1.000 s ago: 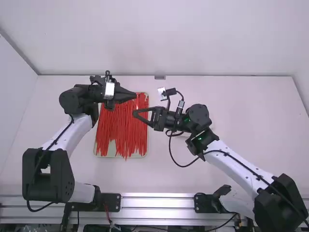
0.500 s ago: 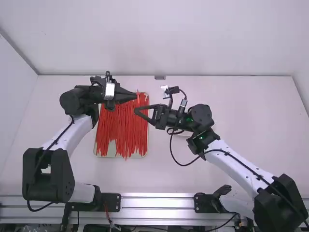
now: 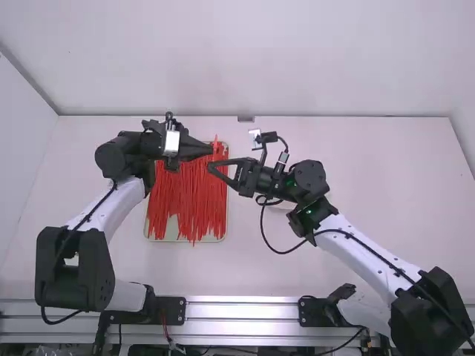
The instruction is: Fasten the cable tie
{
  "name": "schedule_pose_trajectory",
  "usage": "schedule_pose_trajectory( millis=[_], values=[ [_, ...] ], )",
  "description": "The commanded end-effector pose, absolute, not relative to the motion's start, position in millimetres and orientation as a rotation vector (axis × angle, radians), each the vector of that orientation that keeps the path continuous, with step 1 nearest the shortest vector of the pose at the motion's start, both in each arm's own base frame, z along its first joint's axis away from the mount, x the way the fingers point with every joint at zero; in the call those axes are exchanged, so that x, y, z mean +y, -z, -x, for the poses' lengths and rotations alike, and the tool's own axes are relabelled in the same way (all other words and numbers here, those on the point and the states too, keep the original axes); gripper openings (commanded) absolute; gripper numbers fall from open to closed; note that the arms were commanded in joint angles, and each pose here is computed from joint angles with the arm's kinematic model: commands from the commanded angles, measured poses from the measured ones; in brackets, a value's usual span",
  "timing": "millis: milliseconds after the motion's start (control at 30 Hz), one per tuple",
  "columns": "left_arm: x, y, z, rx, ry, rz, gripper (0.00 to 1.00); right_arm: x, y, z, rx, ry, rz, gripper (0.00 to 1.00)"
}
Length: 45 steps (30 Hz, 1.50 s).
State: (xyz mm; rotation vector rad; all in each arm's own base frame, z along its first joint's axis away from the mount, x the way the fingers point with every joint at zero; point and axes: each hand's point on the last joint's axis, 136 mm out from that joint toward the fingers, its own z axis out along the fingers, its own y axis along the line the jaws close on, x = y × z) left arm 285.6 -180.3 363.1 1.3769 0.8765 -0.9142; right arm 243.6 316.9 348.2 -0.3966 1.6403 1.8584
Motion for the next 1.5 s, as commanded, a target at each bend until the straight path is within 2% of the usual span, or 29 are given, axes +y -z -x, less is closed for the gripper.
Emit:
schedule_pose_trajectory(
  millis=[0,433,1033,1467],
  values=[
    [-183.1,-363.2,-279.7,0.856,0.91,-1.401,0.01,308.6,-367.6,-254.3,1.581,-1.826,0.361,0.0],
    [-183.1,-365.2,-276.8,0.873,0.928,-1.394,0.01,305.1,-377.4,-255.2,1.524,-1.817,0.365,0.0],
    [-195.8,-364.9,-268.1,0.856,0.975,-1.415,0.01,291.3,-382.3,-273.2,1.495,-1.771,0.289,0.0],
    [-195.5,-358.1,-267.0,0.871,0.989,-1.409,0.01,284.4,-395.9,-273.6,1.427,-1.778,0.283,0.0]
  ],
)
